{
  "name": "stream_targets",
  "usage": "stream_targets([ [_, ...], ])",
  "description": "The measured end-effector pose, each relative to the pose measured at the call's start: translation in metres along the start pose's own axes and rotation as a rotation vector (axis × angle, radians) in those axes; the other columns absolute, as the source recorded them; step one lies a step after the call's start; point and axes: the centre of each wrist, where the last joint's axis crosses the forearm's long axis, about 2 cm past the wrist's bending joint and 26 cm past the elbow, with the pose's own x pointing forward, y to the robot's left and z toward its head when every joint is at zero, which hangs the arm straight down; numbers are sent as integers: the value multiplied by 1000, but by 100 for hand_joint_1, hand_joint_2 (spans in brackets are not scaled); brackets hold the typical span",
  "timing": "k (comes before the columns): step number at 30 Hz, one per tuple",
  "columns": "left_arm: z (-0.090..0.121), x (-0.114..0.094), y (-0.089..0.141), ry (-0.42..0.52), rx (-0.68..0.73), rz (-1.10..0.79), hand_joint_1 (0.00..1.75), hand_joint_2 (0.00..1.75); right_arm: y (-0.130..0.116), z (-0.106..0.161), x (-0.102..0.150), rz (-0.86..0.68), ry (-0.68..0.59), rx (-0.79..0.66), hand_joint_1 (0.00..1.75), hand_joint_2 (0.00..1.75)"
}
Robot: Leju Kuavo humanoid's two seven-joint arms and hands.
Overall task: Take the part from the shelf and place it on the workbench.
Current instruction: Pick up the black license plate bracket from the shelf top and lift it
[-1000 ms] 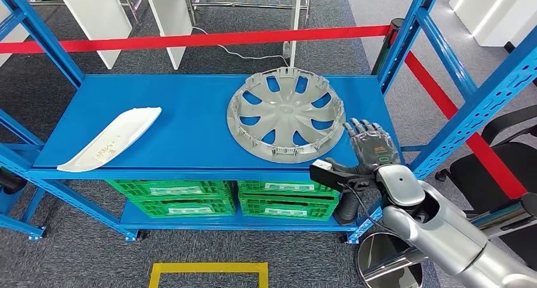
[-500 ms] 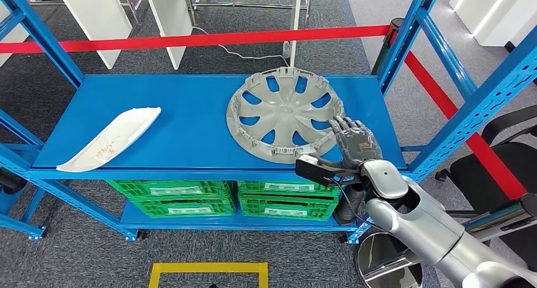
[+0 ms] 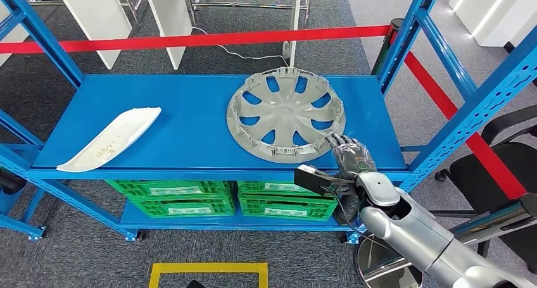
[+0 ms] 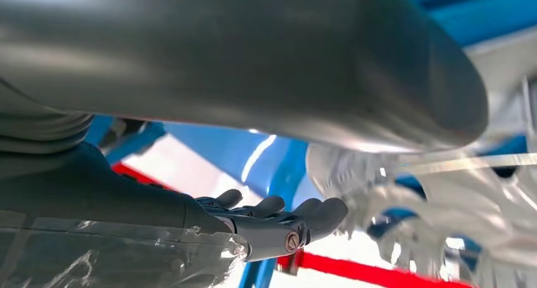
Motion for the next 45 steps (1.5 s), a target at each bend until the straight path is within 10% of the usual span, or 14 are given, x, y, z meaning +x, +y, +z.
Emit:
stream_targets([
  [16,-4,-18,19,39,53,47,0,0,27,6,-5,11,55,-55,0,0],
  [34,-4,-13,16,41,16,1,0,0,-34,-1,-24,40,230,-165,0,0],
  [45,-4,-7,17,37,1,-34,0,0,-49,-13,-17,59,86,-167,0,0],
])
